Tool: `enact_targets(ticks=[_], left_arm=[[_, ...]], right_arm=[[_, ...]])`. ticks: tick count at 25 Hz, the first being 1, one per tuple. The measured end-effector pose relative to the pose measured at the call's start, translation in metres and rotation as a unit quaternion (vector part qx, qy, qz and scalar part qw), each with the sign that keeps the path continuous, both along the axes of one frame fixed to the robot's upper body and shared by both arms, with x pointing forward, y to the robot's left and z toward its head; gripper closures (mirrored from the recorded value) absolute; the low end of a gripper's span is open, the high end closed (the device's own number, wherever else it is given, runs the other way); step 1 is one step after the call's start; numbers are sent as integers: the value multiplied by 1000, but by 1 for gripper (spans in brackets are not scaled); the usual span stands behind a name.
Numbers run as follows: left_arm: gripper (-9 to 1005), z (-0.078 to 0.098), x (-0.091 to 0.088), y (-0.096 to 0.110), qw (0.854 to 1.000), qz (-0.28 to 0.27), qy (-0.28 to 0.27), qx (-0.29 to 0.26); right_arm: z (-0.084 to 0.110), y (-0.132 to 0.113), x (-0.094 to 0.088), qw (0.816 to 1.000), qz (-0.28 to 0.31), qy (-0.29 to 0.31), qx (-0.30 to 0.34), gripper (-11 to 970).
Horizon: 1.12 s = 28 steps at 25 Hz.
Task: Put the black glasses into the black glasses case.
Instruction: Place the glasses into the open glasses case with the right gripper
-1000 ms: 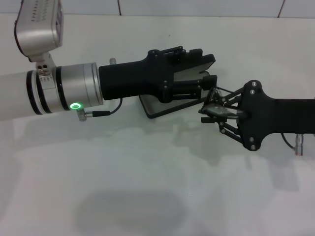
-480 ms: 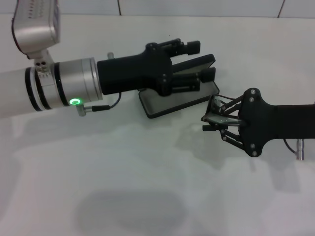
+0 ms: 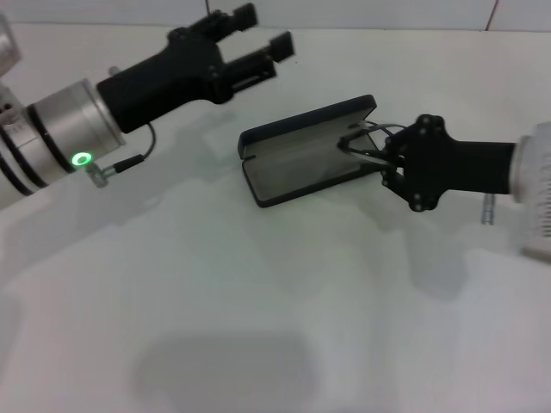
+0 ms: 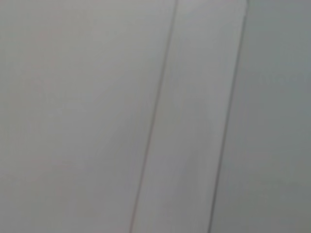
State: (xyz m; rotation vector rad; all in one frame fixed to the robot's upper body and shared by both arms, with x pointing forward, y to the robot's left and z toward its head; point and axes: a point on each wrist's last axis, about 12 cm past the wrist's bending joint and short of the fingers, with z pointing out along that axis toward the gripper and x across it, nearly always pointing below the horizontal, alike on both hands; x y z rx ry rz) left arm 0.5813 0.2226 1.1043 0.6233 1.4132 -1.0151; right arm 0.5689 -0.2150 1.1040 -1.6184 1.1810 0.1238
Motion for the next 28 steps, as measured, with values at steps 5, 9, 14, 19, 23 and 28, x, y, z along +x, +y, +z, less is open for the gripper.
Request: enact_targets(ticks=[5,9,14,19,23,28], left_arm=[[182,-4,0,4,1000,21,8,-2],[182,-3,4,1,1000,26,12,2],[182,-2,7,-4,1000,22,10,6],[182,-1,9,-7,1000,21,10,10],[183,-2,9,-7,1000,21,10,11],[183,-2,9,-10,1000,17,11,7]], right_arm=[[-10,23,3,998,-23,-30,-52,897],[-14,36,5,996,-23,-47,-73,896],[-22,56,7,992,-16,-66,-105,895],[-26,65,10,990,-8,-75,-123,894],[-27,68,15,987,-11,-82,-135,893],[-31,73,21,983,-27,-98,-155,891]])
